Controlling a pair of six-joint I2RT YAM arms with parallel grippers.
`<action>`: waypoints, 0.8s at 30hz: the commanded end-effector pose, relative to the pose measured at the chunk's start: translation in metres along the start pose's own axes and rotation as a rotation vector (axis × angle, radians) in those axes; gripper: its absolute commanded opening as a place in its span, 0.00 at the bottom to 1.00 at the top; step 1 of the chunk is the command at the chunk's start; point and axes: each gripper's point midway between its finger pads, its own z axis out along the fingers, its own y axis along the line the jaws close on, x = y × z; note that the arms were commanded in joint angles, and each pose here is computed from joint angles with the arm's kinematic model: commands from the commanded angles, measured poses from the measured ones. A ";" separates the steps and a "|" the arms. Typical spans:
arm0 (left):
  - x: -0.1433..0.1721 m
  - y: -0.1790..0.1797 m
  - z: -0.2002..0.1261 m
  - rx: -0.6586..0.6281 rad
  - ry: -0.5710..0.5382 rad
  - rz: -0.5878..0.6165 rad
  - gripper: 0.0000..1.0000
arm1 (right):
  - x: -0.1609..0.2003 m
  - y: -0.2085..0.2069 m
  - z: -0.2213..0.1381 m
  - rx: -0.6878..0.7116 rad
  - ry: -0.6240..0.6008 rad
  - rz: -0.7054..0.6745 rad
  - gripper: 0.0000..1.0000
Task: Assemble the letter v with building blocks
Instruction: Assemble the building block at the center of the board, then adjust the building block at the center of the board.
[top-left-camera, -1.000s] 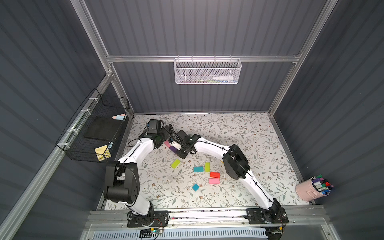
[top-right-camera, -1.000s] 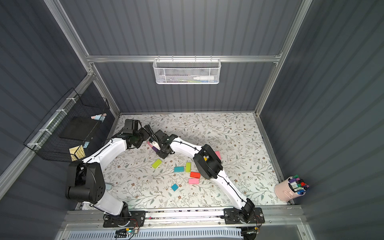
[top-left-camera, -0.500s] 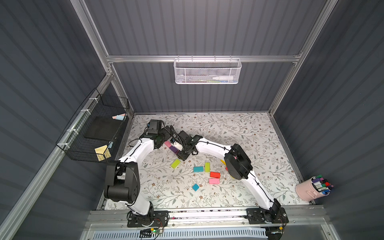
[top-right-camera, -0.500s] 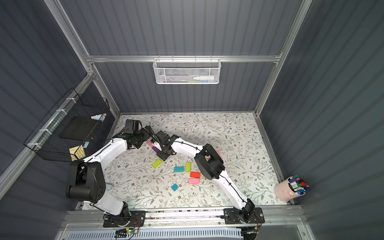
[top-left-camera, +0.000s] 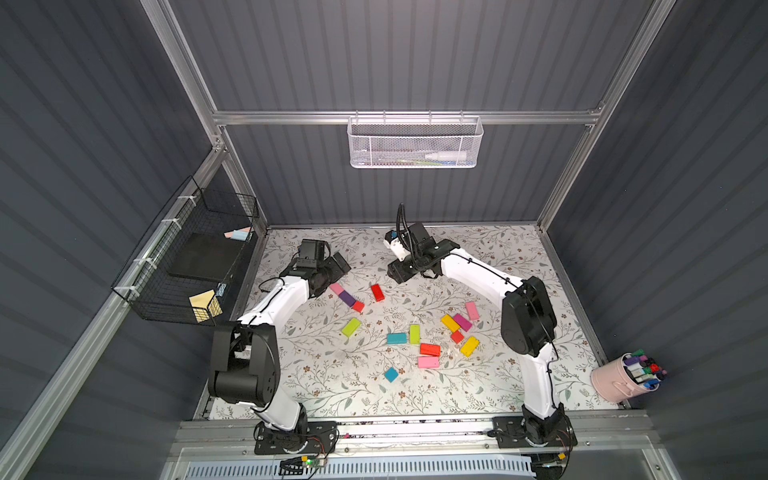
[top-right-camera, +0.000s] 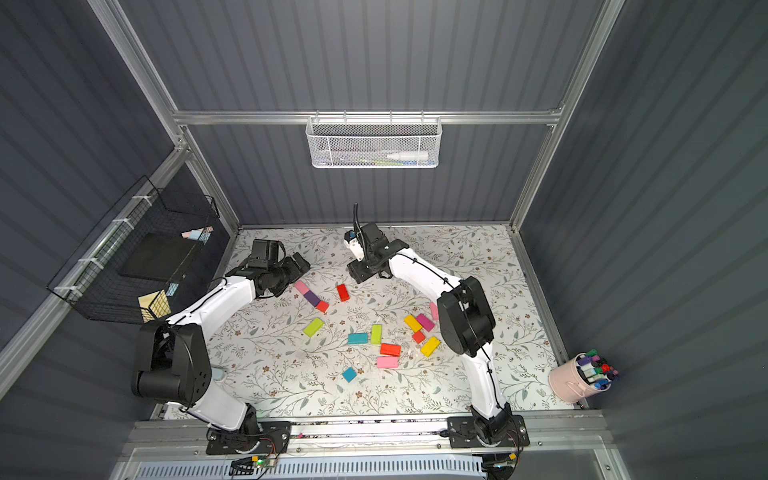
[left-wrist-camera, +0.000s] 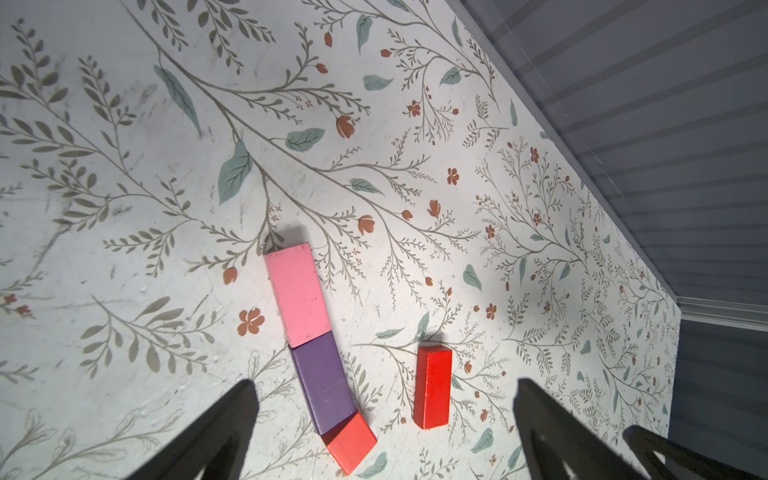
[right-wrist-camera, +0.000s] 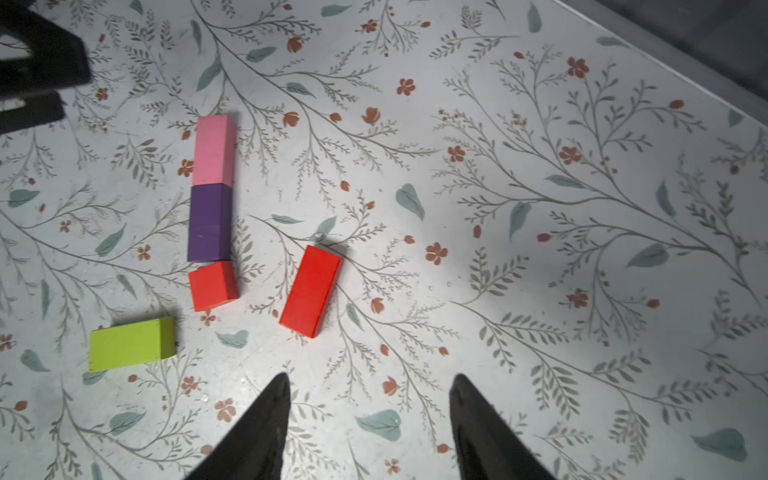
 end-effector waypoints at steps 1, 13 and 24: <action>-0.005 0.002 -0.005 -0.014 -0.040 0.038 0.98 | 0.039 0.012 0.023 -0.020 0.133 -0.028 0.61; 0.004 0.022 0.010 -0.084 -0.028 0.074 0.96 | 0.054 0.032 0.054 -0.092 0.176 -0.018 0.61; 0.016 0.042 0.032 -0.145 0.007 0.092 0.93 | 0.045 0.048 0.064 -0.155 0.180 0.013 0.59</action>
